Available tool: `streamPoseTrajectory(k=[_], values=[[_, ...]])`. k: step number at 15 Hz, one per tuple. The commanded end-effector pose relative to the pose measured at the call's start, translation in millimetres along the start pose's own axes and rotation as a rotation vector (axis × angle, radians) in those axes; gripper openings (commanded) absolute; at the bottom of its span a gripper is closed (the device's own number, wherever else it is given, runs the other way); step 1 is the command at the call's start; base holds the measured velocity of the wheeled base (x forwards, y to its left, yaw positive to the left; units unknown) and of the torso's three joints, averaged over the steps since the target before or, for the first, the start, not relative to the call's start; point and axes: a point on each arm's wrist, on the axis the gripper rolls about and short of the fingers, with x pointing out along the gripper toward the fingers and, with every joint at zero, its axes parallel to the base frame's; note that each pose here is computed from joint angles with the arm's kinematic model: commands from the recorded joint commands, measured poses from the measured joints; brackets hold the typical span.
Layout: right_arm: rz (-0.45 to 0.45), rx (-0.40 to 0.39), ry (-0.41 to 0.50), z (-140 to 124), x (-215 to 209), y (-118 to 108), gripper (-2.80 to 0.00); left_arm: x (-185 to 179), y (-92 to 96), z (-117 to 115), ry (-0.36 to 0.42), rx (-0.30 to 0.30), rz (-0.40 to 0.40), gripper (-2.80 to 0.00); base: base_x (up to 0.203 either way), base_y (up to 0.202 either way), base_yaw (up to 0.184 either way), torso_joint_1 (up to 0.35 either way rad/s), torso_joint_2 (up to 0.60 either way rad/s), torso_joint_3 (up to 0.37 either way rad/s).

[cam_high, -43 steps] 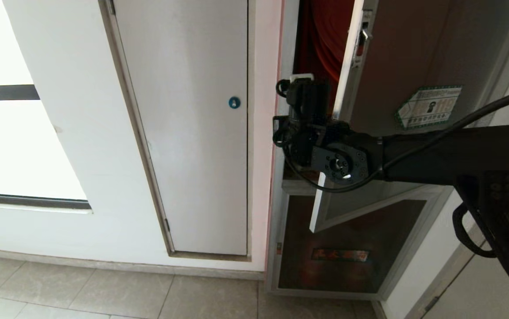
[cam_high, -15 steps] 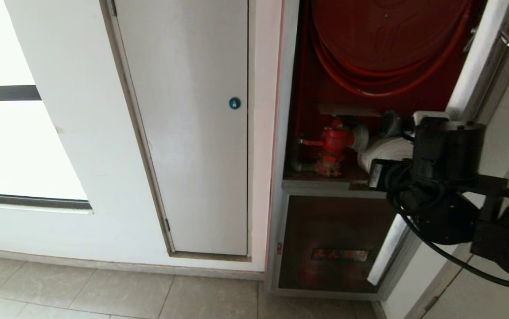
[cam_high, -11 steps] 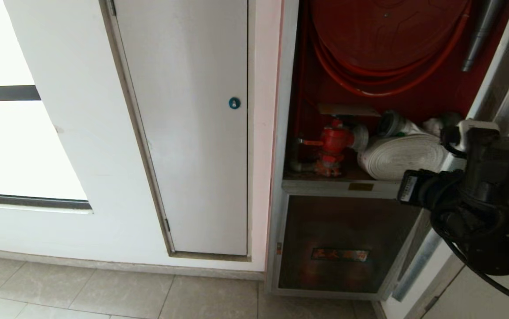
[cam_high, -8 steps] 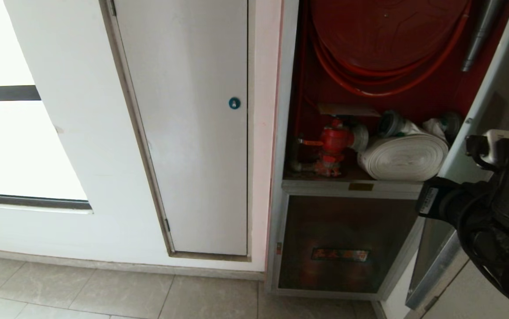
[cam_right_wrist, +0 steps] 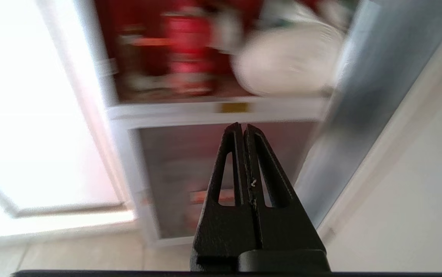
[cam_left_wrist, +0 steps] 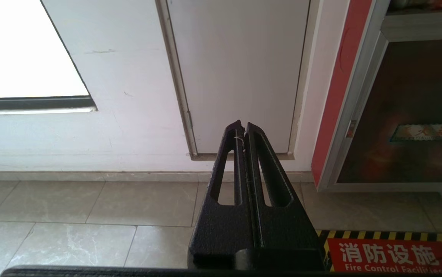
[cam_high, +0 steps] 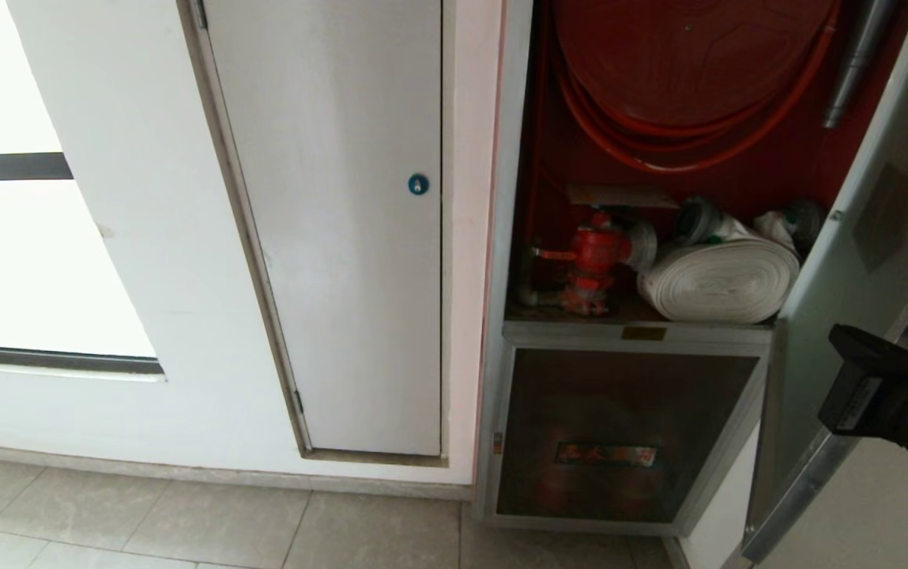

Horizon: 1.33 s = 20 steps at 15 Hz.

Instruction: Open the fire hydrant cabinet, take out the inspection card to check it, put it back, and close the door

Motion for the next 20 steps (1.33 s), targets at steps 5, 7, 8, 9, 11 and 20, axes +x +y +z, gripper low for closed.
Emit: streamPoseTrajectory(k=[5, 7, 8, 9, 11, 20], values=[[0.175, -0.1, 0.029, 4.0, 15.6, 53.5, -2.8, 0.0, 0.0, -0.1, 0.001, 0.003, 0.0, -2.8, 0.0, 0.0, 0.0, 0.0, 0.0, 0.0], [0.064, -0.062, 0.013, 24.2, 55.3, 101.9, -2.8, 0.1, 0.0, -0.1, 0.002, 0.003, 0.0, -2.8, 0.0, 0.0, 0.0, 0.0, 0.0, 0.0], [-0.016, -0.011, -0.016, 39.6, 75.1, 125.7, -2.8, 0.1, 0.0, -0.1, 0.002, 0.003, -0.001, -2.8, 0.0, 0.0, 0.0, 0.0, 0.0, 0.0], [-0.099, 0.02, -0.028, 45.0, 96.0, 150.9, -2.8, 0.1, 0.0, -0.1, 0.002, 0.003, 0.0, -2.8, 0.0, 0.0, 0.0, 0.0, 0.0, 0.0], [-0.261, 0.025, -0.014, 32.3, 129.4, 183.7, -2.8, 0.1, 0.0, -0.1, 0.002, 0.003, 0.0, -2.8, 0.0, 0.0, 0.0, 0.013, 0.0, 0.001], [-0.945, 0.021, 0.019, 21.9, 209.6, 76.8, -2.8, 0.1, 0.0, -0.2, 0.004, 0.005, 0.0, -2.8, 0.0, 0.0, 0.0, 0.0, 0.0, 0.0]])
